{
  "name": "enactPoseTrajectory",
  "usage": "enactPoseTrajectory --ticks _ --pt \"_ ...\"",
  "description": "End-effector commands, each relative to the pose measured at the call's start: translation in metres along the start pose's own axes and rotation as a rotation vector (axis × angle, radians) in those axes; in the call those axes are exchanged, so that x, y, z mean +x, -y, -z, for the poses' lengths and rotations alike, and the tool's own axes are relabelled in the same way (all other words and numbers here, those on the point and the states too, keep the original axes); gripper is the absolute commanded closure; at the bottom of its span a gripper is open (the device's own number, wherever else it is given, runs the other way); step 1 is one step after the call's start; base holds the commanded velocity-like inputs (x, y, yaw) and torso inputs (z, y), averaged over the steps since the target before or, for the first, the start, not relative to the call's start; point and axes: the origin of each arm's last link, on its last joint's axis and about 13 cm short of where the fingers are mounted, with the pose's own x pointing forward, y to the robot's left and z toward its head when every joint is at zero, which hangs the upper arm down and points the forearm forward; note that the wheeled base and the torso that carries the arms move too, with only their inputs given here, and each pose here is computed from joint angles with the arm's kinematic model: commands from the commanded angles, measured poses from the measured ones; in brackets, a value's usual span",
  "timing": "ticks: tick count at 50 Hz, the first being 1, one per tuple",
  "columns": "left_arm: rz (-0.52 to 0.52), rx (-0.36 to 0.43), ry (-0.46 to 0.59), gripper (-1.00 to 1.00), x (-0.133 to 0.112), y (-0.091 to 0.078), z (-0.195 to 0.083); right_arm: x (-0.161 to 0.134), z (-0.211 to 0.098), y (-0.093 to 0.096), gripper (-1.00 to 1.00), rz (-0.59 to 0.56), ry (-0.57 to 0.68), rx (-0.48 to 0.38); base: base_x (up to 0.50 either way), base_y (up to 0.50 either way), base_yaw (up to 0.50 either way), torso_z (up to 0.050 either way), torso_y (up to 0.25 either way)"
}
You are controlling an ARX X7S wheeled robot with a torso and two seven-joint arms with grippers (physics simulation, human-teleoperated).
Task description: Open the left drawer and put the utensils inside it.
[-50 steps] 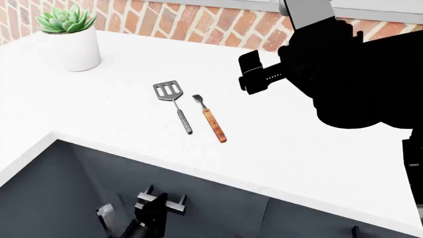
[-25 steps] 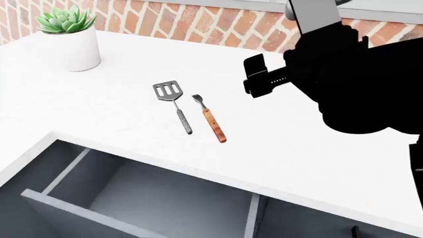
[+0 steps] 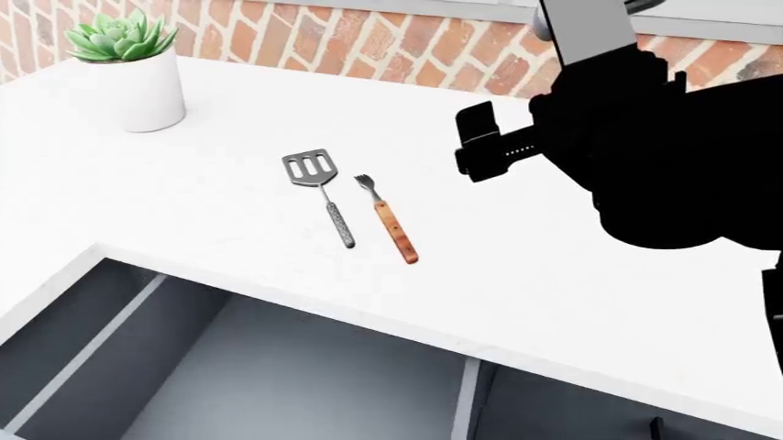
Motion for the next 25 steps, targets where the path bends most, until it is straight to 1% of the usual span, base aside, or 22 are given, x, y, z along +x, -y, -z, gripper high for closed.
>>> enactPoseTrajectory --ticks 1,2,3,4,5,6,7,8,10,11,12,14,16,17,18,19,20,21,22,23,24,25 --pt "-0.076 0.118 0.345 -1.0 -0.049 0.021 -0.029 0.001 0.001 0.001 -1.0 0.003 -0.004 0.004 0.0 0.0 0.0 0.0 0.0" --pt "-0.049 0.129 0.41 -1.0 -0.051 0.027 -0.031 0.001 0.001 0.001 -1.0 0.005 -0.004 0.005 0.0 0.0 0.0 0.0 0.0" --pt "-0.032 0.127 0.444 -1.0 -0.052 0.03 -0.032 0.001 0.001 0.001 -1.0 0.004 -0.004 0.005 0.0 0.0 0.0 0.0 0.0" --pt "0.008 0.136 0.541 -1.0 -0.055 0.038 -0.035 0.001 0.001 0.001 -1.0 0.004 -0.003 0.005 0.0 0.0 0.0 0.0 0.0" --pt "0.039 0.149 0.577 -1.0 -0.057 0.042 -0.035 0.001 0.001 0.001 -1.0 0.004 -0.002 0.006 0.0 0.0 0.0 0.0 0.0" --pt "0.073 0.155 0.656 -1.0 -0.06 0.046 -0.037 0.001 0.002 0.001 -1.0 0.005 -0.004 0.007 0.0 0.0 0.0 0.0 0.0" --pt "0.103 0.146 0.676 -1.0 -0.063 0.05 -0.038 0.001 0.002 0.001 -1.0 0.006 -0.005 0.007 0.0 0.0 0.0 0.0 0.0" --pt "0.14 0.153 0.732 -1.0 -0.066 0.054 -0.039 0.002 0.002 0.001 -1.0 0.006 -0.005 0.006 0.0 0.0 0.0 0.0 0.0" --pt "0.191 0.15 0.766 -1.0 -0.071 0.06 -0.039 0.002 0.002 0.001 -1.0 0.007 -0.006 0.008 0.0 0.0 0.0 0.0 0.0" --pt "0.216 0.157 0.819 -1.0 -0.073 0.064 -0.04 0.002 0.002 0.001 -1.0 0.007 -0.006 0.006 0.0 0.0 0.0 0.0 0.0" --pt "0.223 0.145 0.876 -1.0 -0.076 0.065 -0.043 0.001 0.001 0.001 -1.0 0.006 -0.005 0.008 0.0 0.0 0.0 0.0 0.0" --pt "0.217 0.15 0.922 -1.0 -0.076 0.063 -0.046 0.001 0.001 0.001 -1.0 0.008 -0.005 0.008 0.0 0.0 0.0 0.0 0.0" --pt "0.189 0.154 0.92 -1.0 -0.073 0.058 -0.048 0.001 0.0 0.001 -1.0 0.009 -0.005 0.007 0.0 0.0 0.0 0.0 0.0" --pt "0.124 0.171 0.938 -1.0 -0.07 0.053 -0.051 0.001 0.0 0.001 -1.0 0.009 -0.003 0.008 0.0 0.0 0.0 0.0 0.0" --pt "0.032 0.2 0.916 -1.0 -0.064 0.047 -0.054 0.001 -0.001 0.001 -1.0 0.008 -0.002 0.008 0.0 0.0 0.0 0.0 0.0" --pt "-0.142 0.293 0.849 -1.0 -0.052 0.032 -0.056 0.001 -0.001 0.001 -1.0 0.01 -0.001 0.007 0.0 0.0 0.0 0.0 0.0" --pt "-0.178 0.291 0.863 -1.0 -0.049 0.026 -0.057 0.001 -0.001 0.001 -1.0 0.011 -0.001 0.006 0.0 0.0 0.0 0.0 0.0" --pt "-0.284 0.332 0.741 -1.0 -0.04 0.011 -0.06 0.0 -0.001 0.001 -1.0 0.011 0.001 0.006 0.0 0.0 0.0 0.0 0.0" --pt "-0.313 0.332 0.757 -1.0 -0.038 0.005 -0.063 0.0 -0.001 0.001 -1.0 0.01 0.001 0.006 0.0 0.0 0.0 0.0 0.0" --pt "-0.364 0.371 0.743 -1.0 -0.03 -0.008 -0.07 0.0 -0.002 0.001 -1.0 0.012 0.003 0.006 0.0 0.0 0.0 0.0 0.0" --pt "-0.4 0.346 0.79 -1.0 -0.031 -0.013 -0.073 0.0 -0.002 0.001 -1.0 0.012 0.004 0.008 0.0 0.0 0.0 0.0 0.0" --pt "-0.409 0.33 0.812 -1.0 -0.028 -0.018 -0.077 -0.001 -0.002 0.002 -1.0 0.014 0.005 0.009 0.0 0.0 0.0 0.0 0.0"
